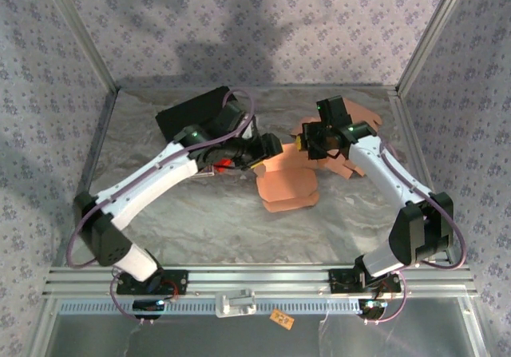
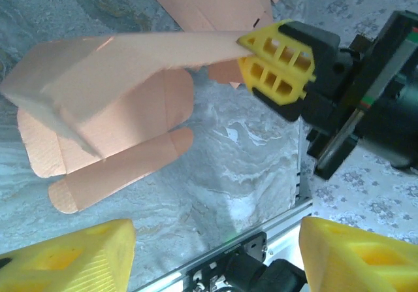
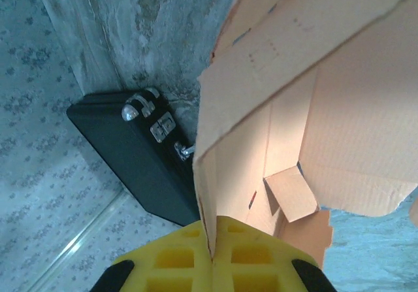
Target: Fold the paper box
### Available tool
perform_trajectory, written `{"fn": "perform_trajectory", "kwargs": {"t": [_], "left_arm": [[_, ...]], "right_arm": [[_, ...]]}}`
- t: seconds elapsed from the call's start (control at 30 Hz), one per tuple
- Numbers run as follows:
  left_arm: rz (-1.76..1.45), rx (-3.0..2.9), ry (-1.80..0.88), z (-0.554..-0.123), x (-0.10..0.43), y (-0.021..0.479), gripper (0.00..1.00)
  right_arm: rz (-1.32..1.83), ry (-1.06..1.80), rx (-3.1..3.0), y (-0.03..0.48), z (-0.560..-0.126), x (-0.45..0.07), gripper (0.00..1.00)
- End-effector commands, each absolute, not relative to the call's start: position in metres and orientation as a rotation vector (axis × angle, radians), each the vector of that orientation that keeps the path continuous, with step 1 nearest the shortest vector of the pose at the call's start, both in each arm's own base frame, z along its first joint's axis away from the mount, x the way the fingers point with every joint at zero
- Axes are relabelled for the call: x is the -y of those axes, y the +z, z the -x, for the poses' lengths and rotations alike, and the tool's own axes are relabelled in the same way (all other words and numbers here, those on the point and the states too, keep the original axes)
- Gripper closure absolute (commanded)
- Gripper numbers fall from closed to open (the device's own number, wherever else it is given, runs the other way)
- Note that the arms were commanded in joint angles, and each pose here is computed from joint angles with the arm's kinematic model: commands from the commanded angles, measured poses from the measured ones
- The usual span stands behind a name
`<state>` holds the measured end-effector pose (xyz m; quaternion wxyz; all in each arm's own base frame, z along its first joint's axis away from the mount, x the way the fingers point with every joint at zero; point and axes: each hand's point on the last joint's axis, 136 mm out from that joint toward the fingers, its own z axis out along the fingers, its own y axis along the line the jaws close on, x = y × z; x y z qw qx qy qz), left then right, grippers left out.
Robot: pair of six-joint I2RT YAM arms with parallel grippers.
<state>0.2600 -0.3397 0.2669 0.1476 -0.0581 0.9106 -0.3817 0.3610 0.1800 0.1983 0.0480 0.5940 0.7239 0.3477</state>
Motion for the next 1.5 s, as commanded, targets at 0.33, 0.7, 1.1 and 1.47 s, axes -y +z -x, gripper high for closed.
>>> {"fn": "perform_trajectory", "kwargs": {"t": [0.33, 0.7, 1.1, 1.47], "left_arm": [[0.662, -2.074, -1.587, -0.305, 0.374, 0.3, 0.11], [0.792, -2.1, -1.357, -0.338, 0.341, 0.262, 0.1], [0.7, -2.126, -1.285, -0.353, 0.311, 0.266, 0.2], [0.729, -2.395, -1.116, -0.287, 0.259, 0.277, 0.18]], "right_arm": [[-2.068, 1.201, -2.026, 0.209, -0.369, -0.181, 1.0], [-2.058, 1.229, -2.067, 0.21, -0.358, -0.182, 1.0], [-1.996, 1.188, -2.146, 0.205, -0.348, -0.174, 1.0], [-1.899, 1.041, -2.231, 0.198, -0.35, -0.172, 1.0]]}}
